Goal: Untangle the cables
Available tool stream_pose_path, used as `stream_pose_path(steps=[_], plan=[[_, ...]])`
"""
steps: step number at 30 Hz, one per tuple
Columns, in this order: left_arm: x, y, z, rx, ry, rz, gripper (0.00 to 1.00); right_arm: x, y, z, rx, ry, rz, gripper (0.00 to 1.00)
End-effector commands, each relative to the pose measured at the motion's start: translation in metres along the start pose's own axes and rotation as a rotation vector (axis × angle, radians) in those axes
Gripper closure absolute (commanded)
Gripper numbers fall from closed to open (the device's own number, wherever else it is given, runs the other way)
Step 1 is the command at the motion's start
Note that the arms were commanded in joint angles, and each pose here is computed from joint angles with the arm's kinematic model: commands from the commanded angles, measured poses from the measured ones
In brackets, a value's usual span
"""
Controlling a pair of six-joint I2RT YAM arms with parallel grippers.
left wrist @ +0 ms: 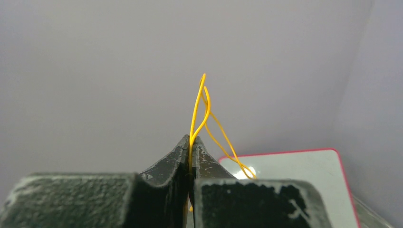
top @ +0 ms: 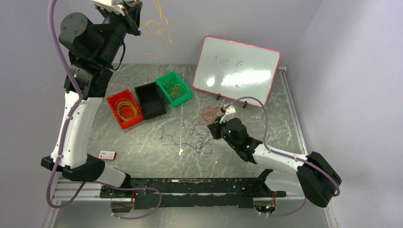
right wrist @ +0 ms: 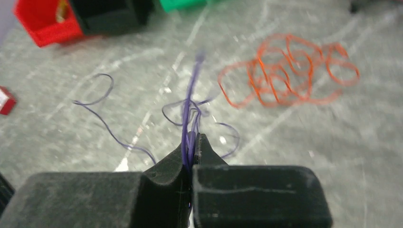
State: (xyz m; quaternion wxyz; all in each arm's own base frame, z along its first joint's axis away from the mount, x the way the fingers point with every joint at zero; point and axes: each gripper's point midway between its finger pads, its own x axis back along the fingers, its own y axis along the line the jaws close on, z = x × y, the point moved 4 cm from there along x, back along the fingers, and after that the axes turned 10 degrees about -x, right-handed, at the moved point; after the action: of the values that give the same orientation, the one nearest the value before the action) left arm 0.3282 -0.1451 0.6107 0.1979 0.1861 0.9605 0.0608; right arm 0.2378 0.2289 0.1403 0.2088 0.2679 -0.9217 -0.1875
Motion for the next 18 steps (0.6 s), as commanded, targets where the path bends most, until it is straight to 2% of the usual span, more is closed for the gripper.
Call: stream_pose_path(steps=[1, 8, 11, 12, 14, 16, 18], plan=[[0.009, 0.03, -0.019, -0.099, -0.025, -0.161, 0.93, 0.019, -0.026, 0.018, -0.071, 0.032, 0.149, 1.0], [0.007, 0.014, -0.003, -0.064, 0.002, -0.071, 0.93, 0.024, -0.008, 0.005, 0.033, 0.076, 0.053, 1.0], [0.005, 0.006, 0.012, -0.032, 0.041, -0.031, 0.93, 0.026, 0.002, -0.005, 0.073, 0.11, 0.023, 0.94], [0.004, 0.004, 0.02, -0.017, 0.067, -0.024, 0.93, 0.028, 0.005, -0.01, 0.079, 0.112, 0.018, 0.91], [0.001, 0.0, 0.037, 0.028, 0.128, -0.03, 0.93, 0.031, 0.01, -0.018, 0.084, 0.116, 0.013, 0.78], [0.001, -0.006, 0.064, 0.076, 0.232, -0.025, 0.93, 0.034, 0.016, -0.024, 0.102, 0.12, -0.017, 0.58], [0.001, -0.016, 0.094, 0.126, 0.319, -0.013, 0.93, 0.038, 0.024, -0.03, 0.121, 0.119, -0.056, 0.49]])
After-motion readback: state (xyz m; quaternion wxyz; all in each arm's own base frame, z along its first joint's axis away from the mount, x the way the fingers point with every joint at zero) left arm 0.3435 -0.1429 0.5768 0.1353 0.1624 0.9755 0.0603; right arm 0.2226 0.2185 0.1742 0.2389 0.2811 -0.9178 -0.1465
